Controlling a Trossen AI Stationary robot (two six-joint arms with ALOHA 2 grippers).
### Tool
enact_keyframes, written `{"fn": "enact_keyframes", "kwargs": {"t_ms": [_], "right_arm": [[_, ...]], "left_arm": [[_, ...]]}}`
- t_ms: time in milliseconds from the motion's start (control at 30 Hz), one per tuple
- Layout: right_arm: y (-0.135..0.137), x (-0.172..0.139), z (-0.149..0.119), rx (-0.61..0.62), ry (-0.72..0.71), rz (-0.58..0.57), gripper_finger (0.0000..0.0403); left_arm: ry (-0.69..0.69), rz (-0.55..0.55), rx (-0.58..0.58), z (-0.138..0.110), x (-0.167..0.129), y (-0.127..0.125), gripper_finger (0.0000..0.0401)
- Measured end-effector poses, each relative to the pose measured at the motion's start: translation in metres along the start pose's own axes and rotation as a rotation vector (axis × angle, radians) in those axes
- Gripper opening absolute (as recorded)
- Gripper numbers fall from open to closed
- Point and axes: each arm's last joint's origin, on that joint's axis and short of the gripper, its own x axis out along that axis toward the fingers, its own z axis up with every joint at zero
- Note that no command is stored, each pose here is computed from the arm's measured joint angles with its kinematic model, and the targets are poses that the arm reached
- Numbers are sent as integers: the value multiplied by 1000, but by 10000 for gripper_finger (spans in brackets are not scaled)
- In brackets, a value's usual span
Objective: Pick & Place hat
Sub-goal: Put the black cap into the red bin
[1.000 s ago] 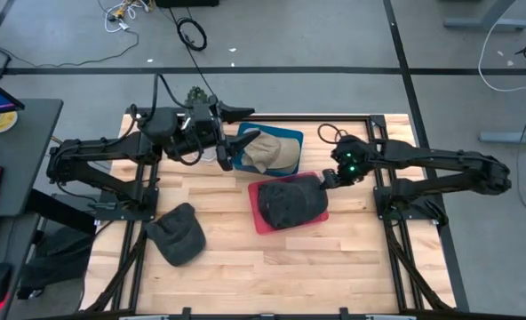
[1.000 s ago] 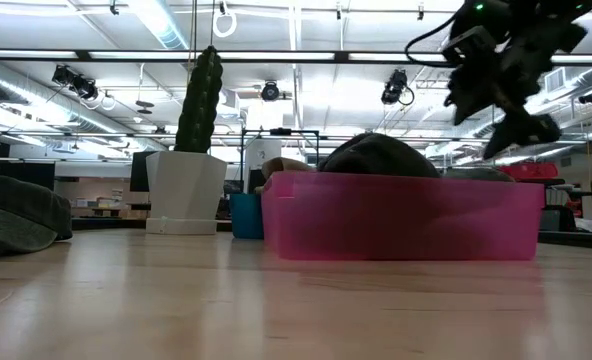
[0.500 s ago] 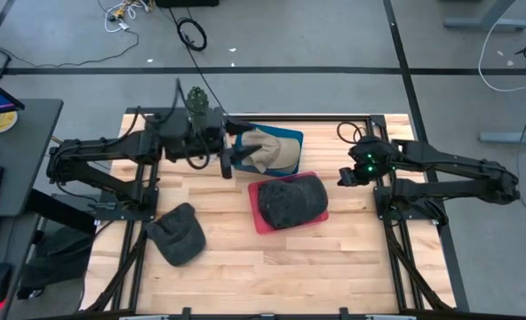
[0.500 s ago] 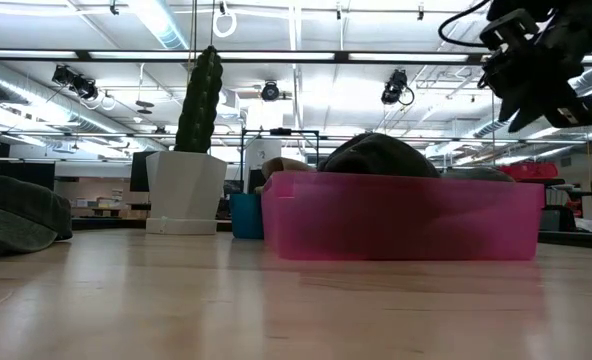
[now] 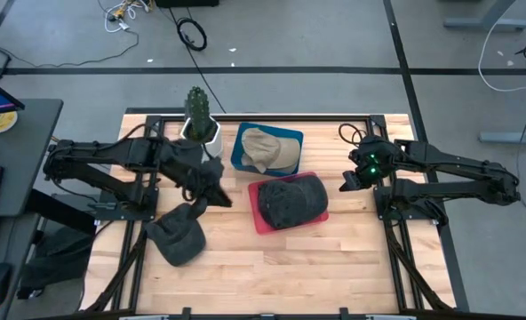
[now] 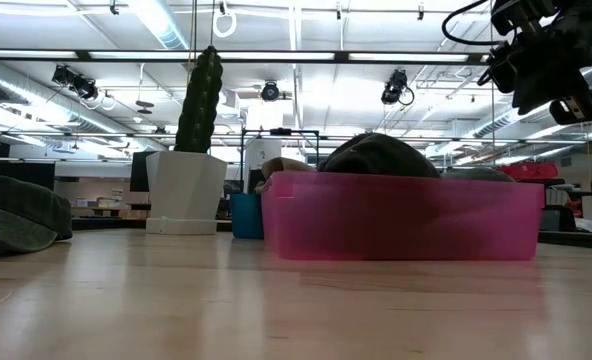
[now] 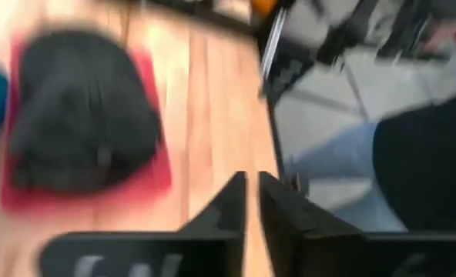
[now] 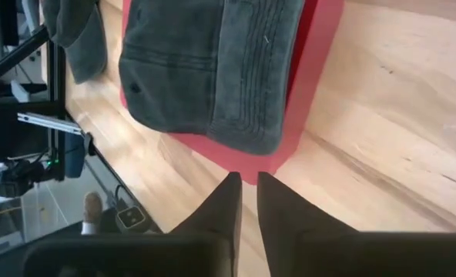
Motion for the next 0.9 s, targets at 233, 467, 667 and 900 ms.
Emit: {"fn": "enact_keyframes", "kwargs": {"t_ms": [233,467,667,900], "right_arm": [[0,0,0,-42,10,10,70],[1,0,-1,-163,49,43,107],[2,0,-1,-260,52,51,153],[4,0,0,-335,45,88,197]], "left_arm": [[302,134,-113,-34,-1,-1,5],[472,311,-165,-54,-10,4,28],[530,285,18,-55,-1,4,113],[752,175,285,-72,28,5,216]]}}
